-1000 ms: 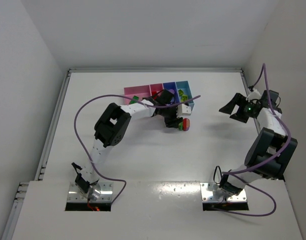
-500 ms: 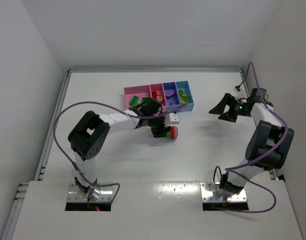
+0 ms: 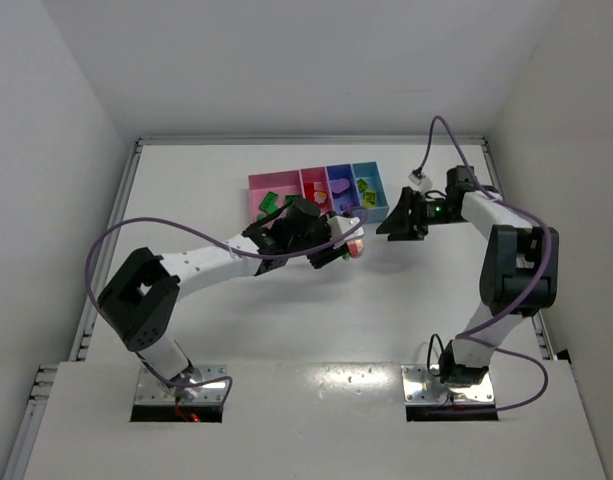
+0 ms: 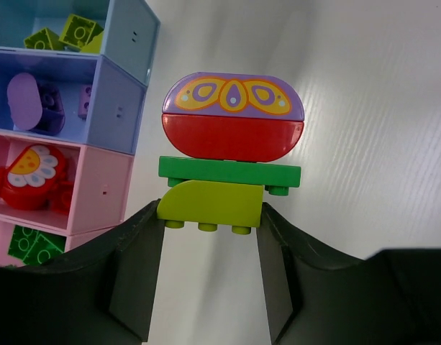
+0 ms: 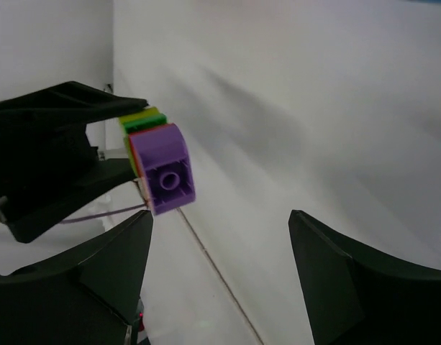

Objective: Sort the legos into containers by color

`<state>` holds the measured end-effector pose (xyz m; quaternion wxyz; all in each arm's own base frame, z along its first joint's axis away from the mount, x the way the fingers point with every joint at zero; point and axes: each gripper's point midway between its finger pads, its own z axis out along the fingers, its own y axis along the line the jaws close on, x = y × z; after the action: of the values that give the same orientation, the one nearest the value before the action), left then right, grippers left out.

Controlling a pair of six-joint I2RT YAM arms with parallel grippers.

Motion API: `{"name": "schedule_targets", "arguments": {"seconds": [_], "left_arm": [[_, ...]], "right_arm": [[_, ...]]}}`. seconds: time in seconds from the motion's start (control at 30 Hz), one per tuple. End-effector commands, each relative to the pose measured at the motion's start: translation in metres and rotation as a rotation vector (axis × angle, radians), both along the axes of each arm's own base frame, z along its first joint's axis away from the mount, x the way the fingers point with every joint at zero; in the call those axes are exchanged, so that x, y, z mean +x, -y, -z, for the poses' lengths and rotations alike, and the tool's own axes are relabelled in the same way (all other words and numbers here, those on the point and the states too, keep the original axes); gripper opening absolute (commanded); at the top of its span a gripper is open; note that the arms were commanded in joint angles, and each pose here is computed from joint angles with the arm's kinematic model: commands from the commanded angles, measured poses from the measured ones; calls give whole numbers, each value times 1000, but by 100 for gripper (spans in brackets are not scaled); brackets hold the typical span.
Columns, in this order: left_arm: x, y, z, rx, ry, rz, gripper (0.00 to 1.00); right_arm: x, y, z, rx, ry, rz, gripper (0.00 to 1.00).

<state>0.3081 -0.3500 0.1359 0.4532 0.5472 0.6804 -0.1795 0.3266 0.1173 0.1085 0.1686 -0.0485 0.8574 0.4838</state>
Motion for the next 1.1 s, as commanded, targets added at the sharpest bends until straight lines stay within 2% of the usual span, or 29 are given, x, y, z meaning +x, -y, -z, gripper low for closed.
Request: {"name": "schedule_targets", "arguments": {"seconds": [0.0,0.27,0.53,0.73,0.87,0.9,0.97,1.0,1.07], "left_arm": [[-8,7,-25,-68,47,-12,20],[-12,10,-47,-118,70,-11,20],[-13,9,-51,-134,62,-19,20],[-15,14,-57,-148,73,-10,20],[-15,14,-57,-148,73,-10,20],[-15,14,-57,-148,73,-10,20],[-15,14,-57,-148,73,-10,20],[-15,14,-57,-148,73,-10,20],[-14,13,-61,-152,83,-19,20]], "right_arm": [[7,-19,-31,128,103,-97,77],[-7,-38,-37,184,105,-189,78],[-29,-54,-43,230,106,-298,78],[-31,-64,-49,260,120,-339,76],[-34,-67,-48,271,109,-349,58],[-33,-67,-51,271,109,-349,49],[-38,-67,-48,299,78,-362,39],[-40,-67,-48,311,68,-369,29],[-39,-68,-54,344,74,-384,20]]}}
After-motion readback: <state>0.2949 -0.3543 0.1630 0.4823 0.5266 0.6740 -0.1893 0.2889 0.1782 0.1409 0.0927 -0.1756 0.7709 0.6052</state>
